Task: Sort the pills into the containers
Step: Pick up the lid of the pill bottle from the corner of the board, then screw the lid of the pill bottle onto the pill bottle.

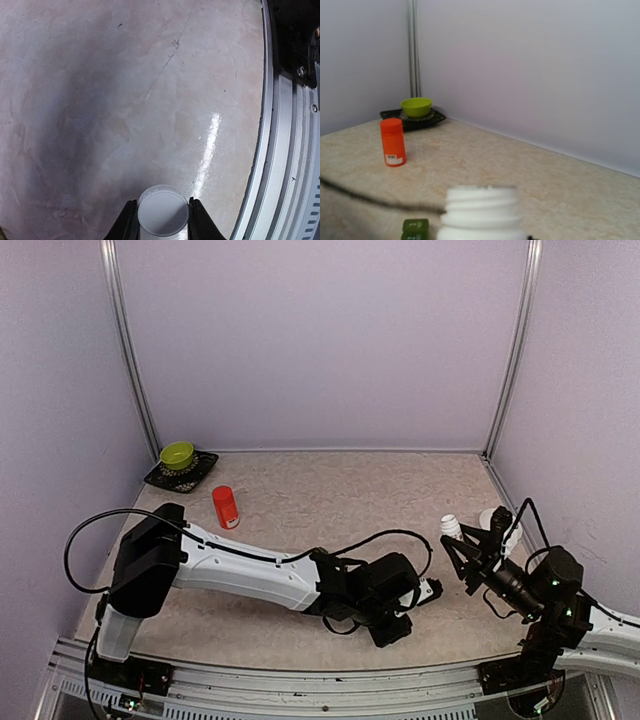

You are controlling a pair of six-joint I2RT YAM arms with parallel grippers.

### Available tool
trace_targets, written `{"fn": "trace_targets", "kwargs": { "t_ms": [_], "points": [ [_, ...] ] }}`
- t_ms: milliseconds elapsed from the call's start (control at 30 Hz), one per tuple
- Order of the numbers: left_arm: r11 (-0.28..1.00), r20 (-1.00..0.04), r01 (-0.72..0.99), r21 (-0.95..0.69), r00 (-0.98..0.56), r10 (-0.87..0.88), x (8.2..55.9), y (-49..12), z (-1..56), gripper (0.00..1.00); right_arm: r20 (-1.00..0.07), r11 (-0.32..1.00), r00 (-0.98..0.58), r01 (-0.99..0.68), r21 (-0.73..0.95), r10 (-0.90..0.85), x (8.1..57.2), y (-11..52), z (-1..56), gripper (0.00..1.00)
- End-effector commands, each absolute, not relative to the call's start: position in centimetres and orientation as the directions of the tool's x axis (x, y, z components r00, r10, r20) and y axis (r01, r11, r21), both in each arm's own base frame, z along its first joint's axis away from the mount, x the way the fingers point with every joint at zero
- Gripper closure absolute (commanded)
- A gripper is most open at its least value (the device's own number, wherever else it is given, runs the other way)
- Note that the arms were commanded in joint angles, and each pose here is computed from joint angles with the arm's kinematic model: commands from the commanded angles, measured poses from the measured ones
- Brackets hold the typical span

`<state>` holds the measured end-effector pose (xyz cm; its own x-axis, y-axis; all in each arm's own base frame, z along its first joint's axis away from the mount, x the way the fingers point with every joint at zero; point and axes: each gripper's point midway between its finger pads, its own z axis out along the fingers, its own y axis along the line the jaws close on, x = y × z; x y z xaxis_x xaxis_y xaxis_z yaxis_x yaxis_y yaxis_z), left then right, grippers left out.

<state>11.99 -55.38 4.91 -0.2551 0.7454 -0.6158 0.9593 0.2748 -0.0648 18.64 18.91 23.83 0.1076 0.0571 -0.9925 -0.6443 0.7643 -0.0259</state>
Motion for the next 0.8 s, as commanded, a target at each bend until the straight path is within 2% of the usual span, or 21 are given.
{"fn": "trace_targets", "kwargs": {
  "t_ms": [0, 533, 767],
  "points": [
    [0.342, -0.697, 0.936, -0.084, -0.300, 0.651, 14.1, -54.6, 10.4, 0.80, -0.989, 0.719, 0.125, -0.695, -0.033, 0.074, 18.1, 20.2, 25.2, 1.00],
    [0.517, -0.795, 0.833, -0.199, -0.445, 0.411, 21.2, -46.5, 20.5, 0.81, -0.990, 0.556, 0.143, -0.823, -0.119, 0.000, 17.8, 26.2, 25.5, 1.00],
    [0.492, -0.824, 0.824, -0.281, -0.470, 0.316, 21.8, -44.4, 24.4, 0.80, -0.987, 0.487, 0.163, -0.860, -0.151, -0.018, 18.2, 29.0, 26.2, 1.00]
  ]
}}
